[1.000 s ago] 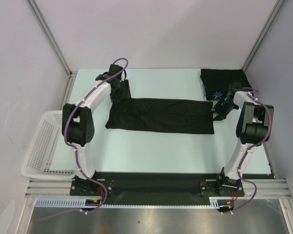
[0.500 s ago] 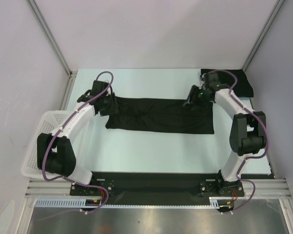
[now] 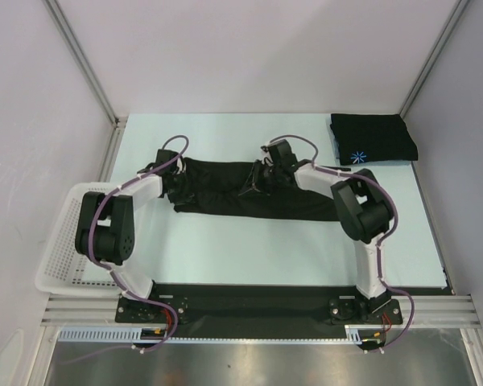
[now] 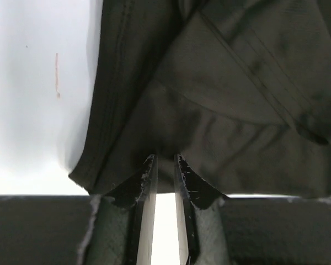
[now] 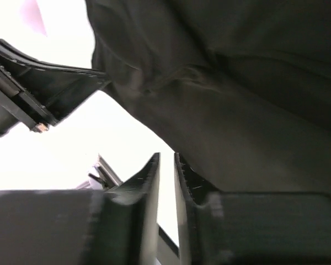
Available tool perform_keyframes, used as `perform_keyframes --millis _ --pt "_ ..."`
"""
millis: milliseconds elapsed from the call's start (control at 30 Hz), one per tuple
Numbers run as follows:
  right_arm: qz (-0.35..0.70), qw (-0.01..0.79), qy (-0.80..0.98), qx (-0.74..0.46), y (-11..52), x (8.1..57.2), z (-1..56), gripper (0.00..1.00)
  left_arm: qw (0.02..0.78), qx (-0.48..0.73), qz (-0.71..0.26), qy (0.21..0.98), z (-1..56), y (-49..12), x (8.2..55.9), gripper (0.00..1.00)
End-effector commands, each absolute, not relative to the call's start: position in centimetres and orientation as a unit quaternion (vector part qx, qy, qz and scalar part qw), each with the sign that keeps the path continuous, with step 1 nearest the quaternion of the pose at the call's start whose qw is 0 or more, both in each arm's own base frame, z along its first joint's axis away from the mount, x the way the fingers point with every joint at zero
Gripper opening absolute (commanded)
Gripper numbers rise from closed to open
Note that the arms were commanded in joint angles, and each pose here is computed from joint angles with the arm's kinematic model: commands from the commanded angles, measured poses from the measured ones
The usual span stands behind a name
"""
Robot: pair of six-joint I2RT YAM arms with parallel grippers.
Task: Fold and stack the t-shirts
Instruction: Fold the tshirt
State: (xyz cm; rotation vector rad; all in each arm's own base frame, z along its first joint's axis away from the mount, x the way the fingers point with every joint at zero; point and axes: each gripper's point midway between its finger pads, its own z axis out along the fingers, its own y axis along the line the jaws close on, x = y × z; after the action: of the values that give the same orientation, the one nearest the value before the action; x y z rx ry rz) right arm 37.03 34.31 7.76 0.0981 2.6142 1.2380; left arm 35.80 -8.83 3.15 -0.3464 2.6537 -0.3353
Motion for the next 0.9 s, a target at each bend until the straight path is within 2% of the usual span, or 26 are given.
perform_keyframes --millis 0,100,200,333,500,533,700,867 --pt "0.458 0.149 0.876 0.038 37.7 39.0 9.5 0.16 0.231 -0.138 -0.128 0.955 2.4 -8.5 36.8 0.23" --pt "0.448 0.146 0.880 0.052 38.3 39.0 7.8 0.04 0.201 -0.143 -0.113 0.963 0.7 -8.0 36.0 0.21" --pt "0.456 0.134 0.878 0.052 38.9 38.8 7.7 0.02 0.196 -0.139 -0.092 0.966 0.5 -7.3 35.4 0.20" --pt "0.444 0.152 0.882 0.040 38.4 38.7 10.7 0.02 0.213 -0.129 -0.092 0.964 2.2 -7.1 34.9 0.22" --pt "0.457 0.148 0.877 -0.001 40.3 40.4 12.2 0.03 0.222 -0.128 -0.107 0.961 4.0 -7.5 34.6 0.35" --pt "0.441 0.116 0.890 0.006 40.4 40.4 9.4 0.03 0.232 -0.130 -0.112 0.958 4.9 -7.6 34.8 0.36" --pt "0.447 0.117 0.887 0.003 41.8 41.4 8.3 0.03 0.266 -0.124 -0.116 0.949 8.5 -7.6 35.4 0.38" --pt "0.443 0.096 0.891 0.011 41.3 40.2 6.0 0.03 0.273 -0.128 -0.118 0.946 10.3 -7.4 34.8 0.39"
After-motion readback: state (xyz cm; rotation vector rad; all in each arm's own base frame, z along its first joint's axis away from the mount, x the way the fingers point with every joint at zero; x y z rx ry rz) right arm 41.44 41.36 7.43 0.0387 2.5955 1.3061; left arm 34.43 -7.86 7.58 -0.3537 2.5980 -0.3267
